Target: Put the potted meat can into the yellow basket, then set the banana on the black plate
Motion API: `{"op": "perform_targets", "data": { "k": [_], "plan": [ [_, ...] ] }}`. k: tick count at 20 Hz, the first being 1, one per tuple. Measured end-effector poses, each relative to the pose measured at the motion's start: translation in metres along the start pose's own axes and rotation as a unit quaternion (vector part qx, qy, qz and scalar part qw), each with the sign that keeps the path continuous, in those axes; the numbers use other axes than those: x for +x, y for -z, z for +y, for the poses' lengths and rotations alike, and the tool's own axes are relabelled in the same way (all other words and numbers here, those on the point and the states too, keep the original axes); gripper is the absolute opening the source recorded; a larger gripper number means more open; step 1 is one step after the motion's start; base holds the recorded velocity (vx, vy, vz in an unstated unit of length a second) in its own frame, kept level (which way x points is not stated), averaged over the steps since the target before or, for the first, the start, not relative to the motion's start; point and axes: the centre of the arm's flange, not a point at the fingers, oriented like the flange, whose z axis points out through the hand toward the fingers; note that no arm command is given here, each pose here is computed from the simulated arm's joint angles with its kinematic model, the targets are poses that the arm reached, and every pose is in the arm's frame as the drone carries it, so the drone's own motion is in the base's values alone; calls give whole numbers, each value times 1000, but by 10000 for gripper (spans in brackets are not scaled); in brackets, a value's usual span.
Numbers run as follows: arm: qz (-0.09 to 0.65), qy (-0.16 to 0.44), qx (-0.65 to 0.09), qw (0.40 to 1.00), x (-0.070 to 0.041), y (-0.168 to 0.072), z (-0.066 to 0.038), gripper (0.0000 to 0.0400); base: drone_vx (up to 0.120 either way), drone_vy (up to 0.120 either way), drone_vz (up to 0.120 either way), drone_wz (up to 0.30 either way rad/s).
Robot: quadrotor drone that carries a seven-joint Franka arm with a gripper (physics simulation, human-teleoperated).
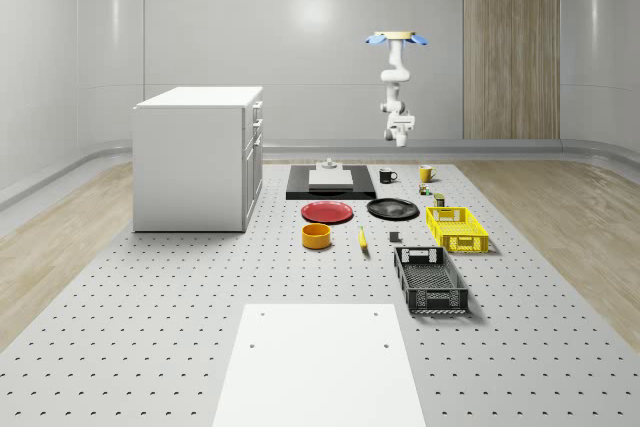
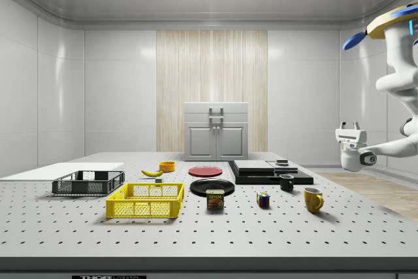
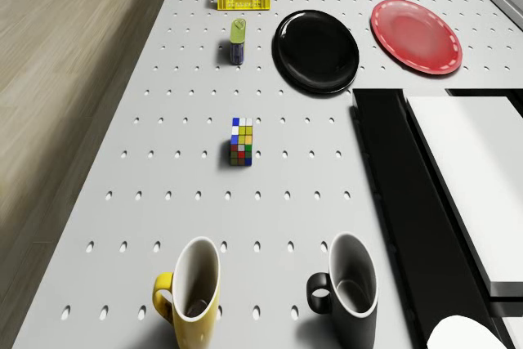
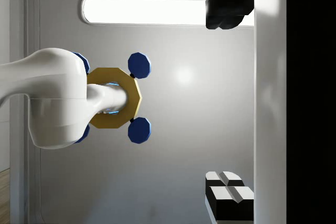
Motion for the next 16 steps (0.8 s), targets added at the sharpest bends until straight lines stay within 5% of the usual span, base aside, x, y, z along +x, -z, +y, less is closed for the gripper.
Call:
{"op": "perform_targets", "data": {
  "k": [16],
  "plan": [
    [10,0,-1,1000,-2,0,0,400,120,120,0,0]
  ]
}}
